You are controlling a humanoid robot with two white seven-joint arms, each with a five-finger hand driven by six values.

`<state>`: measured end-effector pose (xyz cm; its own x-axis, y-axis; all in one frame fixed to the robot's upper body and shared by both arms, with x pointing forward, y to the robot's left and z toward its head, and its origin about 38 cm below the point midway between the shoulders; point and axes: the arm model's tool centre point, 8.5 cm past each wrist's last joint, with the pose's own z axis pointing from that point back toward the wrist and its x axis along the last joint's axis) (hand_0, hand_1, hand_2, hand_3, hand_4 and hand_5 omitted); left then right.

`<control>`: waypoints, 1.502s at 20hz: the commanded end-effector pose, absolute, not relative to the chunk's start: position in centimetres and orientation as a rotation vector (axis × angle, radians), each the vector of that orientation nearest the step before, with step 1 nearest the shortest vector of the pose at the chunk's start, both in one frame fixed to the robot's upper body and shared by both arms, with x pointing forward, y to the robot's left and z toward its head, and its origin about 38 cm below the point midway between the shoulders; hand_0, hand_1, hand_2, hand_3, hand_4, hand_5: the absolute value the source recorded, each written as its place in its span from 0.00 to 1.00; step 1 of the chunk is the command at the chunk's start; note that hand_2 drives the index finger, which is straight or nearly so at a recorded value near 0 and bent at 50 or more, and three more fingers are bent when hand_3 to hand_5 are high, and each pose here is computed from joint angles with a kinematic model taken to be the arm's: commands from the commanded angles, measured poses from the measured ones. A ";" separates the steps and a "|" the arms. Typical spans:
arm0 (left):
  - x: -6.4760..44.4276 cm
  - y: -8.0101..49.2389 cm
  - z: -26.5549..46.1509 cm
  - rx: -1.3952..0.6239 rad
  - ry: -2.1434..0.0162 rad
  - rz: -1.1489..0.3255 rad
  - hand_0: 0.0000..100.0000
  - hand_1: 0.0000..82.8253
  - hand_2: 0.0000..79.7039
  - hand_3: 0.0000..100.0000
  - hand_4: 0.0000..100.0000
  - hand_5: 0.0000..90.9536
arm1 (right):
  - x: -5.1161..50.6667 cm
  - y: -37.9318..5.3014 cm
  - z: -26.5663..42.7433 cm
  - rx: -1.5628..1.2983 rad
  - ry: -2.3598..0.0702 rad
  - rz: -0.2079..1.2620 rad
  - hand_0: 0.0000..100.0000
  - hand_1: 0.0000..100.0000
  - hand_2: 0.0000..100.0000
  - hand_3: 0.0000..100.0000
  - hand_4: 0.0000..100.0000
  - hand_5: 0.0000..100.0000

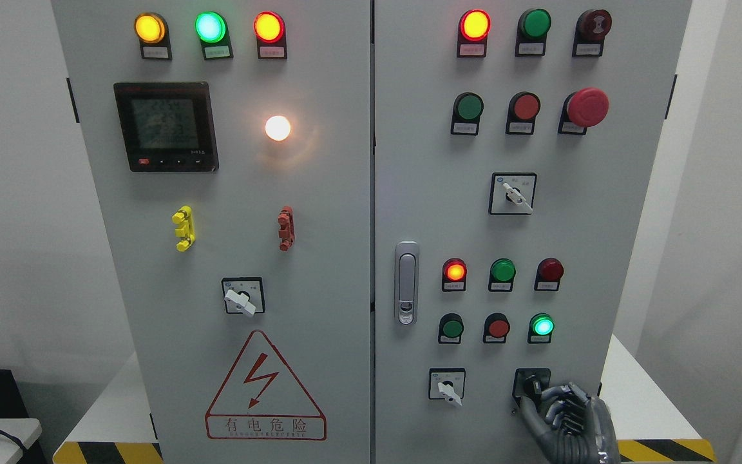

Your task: Trip black knob to open circuit

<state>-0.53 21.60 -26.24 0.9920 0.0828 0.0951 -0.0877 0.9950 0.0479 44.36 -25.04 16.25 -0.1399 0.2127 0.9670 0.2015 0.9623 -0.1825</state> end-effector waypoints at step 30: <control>0.0 21.6 -26.2 0.049 -0.101 0.053 0.12 0.47 0.00 0.00 0.00 0.00 | 40.8 -28.0 13.9 -0.361 -1.834 0.020 0.32 0.80 0.39 0.69 0.70 0.83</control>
<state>-0.54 21.60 -26.24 0.9920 0.0828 0.0951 -0.0877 0.9950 0.0479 42.13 -26.27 14.83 -0.2385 0.2456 0.9396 0.1997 0.9592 -0.2000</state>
